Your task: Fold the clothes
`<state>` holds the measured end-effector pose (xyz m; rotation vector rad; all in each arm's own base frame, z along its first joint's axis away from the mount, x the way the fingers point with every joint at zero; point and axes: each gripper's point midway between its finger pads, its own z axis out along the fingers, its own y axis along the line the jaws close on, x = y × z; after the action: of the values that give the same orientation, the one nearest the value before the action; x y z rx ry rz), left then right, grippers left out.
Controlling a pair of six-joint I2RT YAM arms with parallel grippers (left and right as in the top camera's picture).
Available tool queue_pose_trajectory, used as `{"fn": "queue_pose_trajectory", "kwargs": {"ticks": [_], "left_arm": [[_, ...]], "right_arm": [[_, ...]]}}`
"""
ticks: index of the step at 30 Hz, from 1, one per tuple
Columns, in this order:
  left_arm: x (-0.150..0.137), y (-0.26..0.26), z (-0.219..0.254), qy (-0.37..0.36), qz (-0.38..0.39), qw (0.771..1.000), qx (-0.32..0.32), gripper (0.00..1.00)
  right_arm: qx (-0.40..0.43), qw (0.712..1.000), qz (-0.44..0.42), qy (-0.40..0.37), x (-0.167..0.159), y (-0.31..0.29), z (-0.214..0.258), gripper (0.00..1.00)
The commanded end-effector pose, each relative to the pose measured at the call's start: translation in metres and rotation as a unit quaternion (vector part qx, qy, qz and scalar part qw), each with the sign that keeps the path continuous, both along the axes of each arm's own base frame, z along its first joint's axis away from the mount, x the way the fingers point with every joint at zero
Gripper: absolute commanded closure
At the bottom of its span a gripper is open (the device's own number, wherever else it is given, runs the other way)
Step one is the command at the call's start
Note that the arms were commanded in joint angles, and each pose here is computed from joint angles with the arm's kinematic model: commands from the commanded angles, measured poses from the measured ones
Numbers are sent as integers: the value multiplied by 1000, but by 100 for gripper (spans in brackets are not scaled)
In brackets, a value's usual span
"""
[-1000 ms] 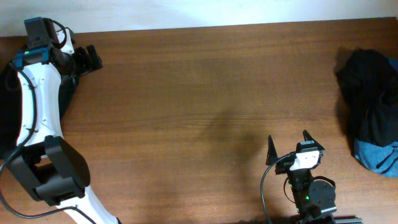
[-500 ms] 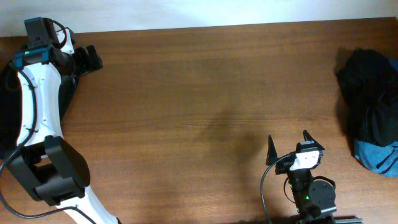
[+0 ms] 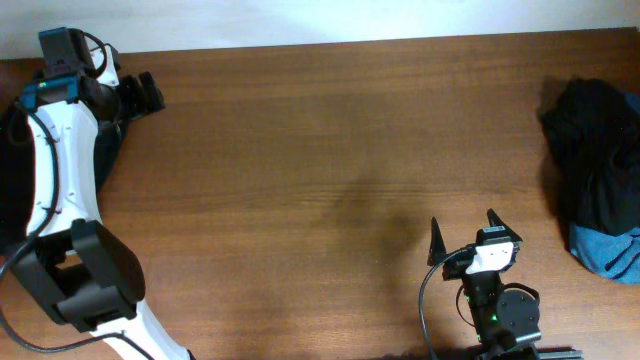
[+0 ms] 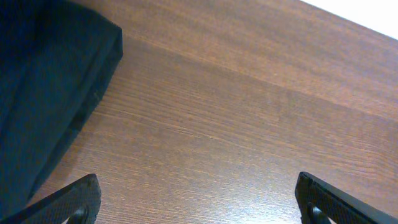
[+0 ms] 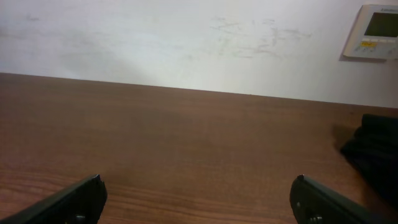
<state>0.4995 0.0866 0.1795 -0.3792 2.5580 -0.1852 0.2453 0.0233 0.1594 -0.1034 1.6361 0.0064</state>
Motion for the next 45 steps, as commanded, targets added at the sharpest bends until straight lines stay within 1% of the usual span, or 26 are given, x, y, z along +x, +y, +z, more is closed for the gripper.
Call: {"fn": "queue_pose_trajectory", "kwargs": {"ticks": [1, 7, 11, 14, 15, 19, 22, 25, 28, 32, 34, 37, 40, 43, 45], "left_arm": [[-10, -2, 61, -63, -3, 998, 18, 1], [-44, -10, 154, -160, -3, 986, 41, 1], [-76, -3, 205, -210, 26, 974, 84, 1], [-110, 0, 241, -244, 50, 962, 114, 1], [-116, -1, 247, -250, 51, 960, 114, 1], [-153, -10, 276, -289, 53, 948, 121, 1], [-184, -17, 282, -306, 53, 942, 124, 1], [-210, -22, 270, -308, 56, 941, 127, 1], [-236, -27, 248, -306, 58, 942, 128, 1], [-265, -34, 194, -281, 56, 950, 123, 1], [-274, -37, 162, -263, 55, 956, 120, 1], [-277, -38, 119, -253, 53, 959, 117, 1], [-274, -41, 84, -253, 45, 960, 109, 1], [-263, -48, 56, -275, 27, 956, 99, 1], [-256, -53, 46, -300, 14, 949, 95, 1]], "right_arm": [[0, 1000, -9, 1, 0, -4, -2, 1], [0, 1000, -9, 1, 0, -4, -2, 1], [0, 1000, -9, 1, 0, -4, -2, 1], [0, 1000, -9, 1, 0, -4, -2, 1], [0, 1000, -9, 1, 0, -4, -2, 1], [0, 1000, -9, 1, 0, -4, -2, 1], [0, 1000, -9, 1, 0, -4, -2, 1], [0, 1000, -9, 1, 0, -4, -2, 1], [0, 1000, -9, 1, 0, -4, -2, 1], [0, 1000, -9, 1, 0, -4, -2, 1], [0, 1000, -9, 1, 0, -4, -2, 1], [0, 1000, -9, 1, 0, -4, -2, 1], [0, 1000, -9, 1, 0, -4, -2, 1], [0, 1000, -9, 1, 0, -4, -2, 1], [0, 1000, -9, 1, 0, -4, -2, 1]]}}
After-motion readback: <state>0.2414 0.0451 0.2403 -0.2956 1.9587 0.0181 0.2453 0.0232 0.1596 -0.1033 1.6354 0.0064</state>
